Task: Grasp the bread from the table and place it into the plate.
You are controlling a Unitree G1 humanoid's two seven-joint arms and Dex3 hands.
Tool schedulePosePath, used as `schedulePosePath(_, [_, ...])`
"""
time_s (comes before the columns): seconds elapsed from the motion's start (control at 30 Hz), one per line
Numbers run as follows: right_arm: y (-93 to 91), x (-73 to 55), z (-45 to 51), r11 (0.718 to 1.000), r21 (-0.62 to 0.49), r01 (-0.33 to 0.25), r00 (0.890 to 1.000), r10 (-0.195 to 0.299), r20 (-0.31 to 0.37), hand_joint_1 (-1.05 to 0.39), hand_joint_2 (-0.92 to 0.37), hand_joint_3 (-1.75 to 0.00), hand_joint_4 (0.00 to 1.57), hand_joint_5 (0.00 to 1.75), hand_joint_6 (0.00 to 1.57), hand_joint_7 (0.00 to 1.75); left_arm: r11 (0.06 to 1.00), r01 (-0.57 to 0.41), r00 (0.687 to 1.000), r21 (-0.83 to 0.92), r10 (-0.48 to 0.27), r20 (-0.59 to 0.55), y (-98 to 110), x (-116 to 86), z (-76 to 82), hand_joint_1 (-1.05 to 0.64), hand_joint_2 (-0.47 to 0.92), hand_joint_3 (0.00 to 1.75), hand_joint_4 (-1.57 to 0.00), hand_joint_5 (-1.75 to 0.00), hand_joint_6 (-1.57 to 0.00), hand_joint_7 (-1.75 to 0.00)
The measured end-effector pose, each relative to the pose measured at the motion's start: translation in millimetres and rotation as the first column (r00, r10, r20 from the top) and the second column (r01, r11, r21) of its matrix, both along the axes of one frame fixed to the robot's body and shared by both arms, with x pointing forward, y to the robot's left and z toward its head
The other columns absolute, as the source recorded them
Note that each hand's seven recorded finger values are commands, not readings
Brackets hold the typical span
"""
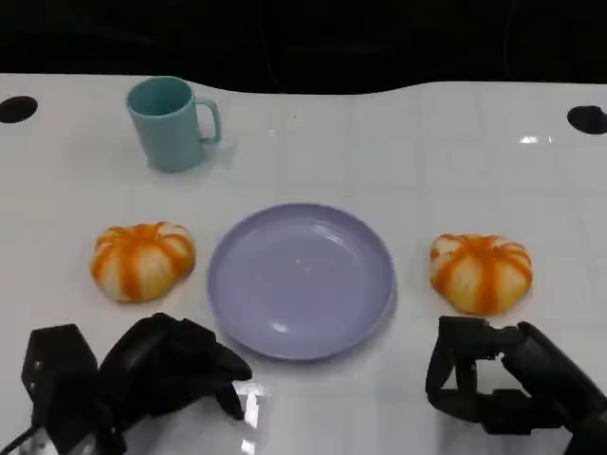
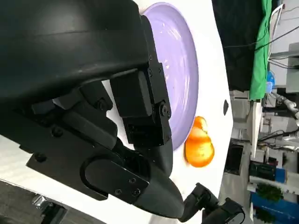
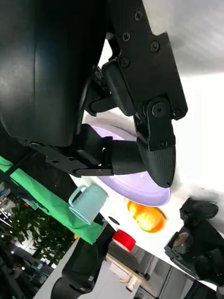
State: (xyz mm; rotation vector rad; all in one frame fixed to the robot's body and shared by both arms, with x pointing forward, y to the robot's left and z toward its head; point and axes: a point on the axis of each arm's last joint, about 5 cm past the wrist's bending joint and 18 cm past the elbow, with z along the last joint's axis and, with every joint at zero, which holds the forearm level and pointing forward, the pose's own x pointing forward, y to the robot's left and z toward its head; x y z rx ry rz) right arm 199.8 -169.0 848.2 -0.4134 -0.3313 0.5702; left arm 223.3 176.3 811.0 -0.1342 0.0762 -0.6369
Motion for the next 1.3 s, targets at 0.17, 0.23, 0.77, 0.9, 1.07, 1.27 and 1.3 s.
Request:
schedulePosePath(0.17, [-0.6,-0.4,-0.2,1.0,0.007,0.001,1.0,-0.001,-0.004,-0.45,-0.92,-0.29,0.71,1.75,0.64,1.45,1.0,0.003,1.0,-0.004,-0.003,-0.006,0.1,0.0,-0.3,-1.05,0.82,0.0,-1.23,-0.94,-1.57,-0.04])
schedulePosePath(0.23, [-0.7,-0.5,-0.2,1.0,0.006,-0.001,1.0,0.001,-0.004,-0.46,-0.92,-0.29,0.71,1.75,0.63,1.44,1.0,0.003,1.0,-0.004,-0.003,-0.009,0.1,-0.1,-0.4,-1.05,0.82,0.0,-1.24,-0.94,-1.57,-0.05])
schedulePosePath(0.77, [-5.3,1.6,20.7,0.999,-0.037,0.019,0.998,-0.017,0.068,-0.56,-0.92,-0.19,0.22,1.23,0.28,0.76,1.0,0.005,1.0,-0.006,-0.005,-0.009,-0.7,0.0,-0.4,-1.05,0.83,0.0,-1.23,-0.91,-1.57,-0.04])
schedulePosePath(0.9, [-10.3,3.4,28.5,0.993,-0.1,0.064,0.992,-0.053,0.113,-0.61,-0.92,-0.13,0.14,1.07,0.24,0.61,1.0,0.005,1.0,-0.005,-0.005,-0.009,-1.0,0.1,-0.4,-1.05,0.83,0.0,-1.24,-0.91,-1.57,-0.04])
schedulePosePath(1.07, [-13.3,3.7,33.1,0.975,-0.189,0.12,0.977,-0.082,0.196,-0.63,-0.92,-0.11,0.04,1.01,0.19,0.48,1.0,0.006,1.0,-0.007,-0.006,-0.007,-1.7,0.5,0.0,-1.05,0.83,0.0,-1.24,-0.91,-1.57,-0.04])
schedulePosePath(1.27, [-15.2,4.9,40.3,0.947,-0.26,0.186,0.951,-0.108,0.288,-0.67,-0.92,-0.05,0.0,0.87,0.2,0.3,1.0,0.006,1.0,-0.007,-0.006,-0.001,-1.8,1.1,0.8,-1.05,0.83,0.0,-1.25,-0.91,-1.57,-0.04])
schedulePosePath(1.3, [-15.4,5.1,41.5,0.944,-0.263,0.2,0.946,-0.116,0.303,-0.68,-0.92,-0.04,0.0,0.82,0.18,0.28,1.0,0.006,1.0,-0.007,-0.006,0.0,-1.9,1.2,1.0,-1.05,0.83,0.0,-1.26,-0.91,-1.57,-0.04])
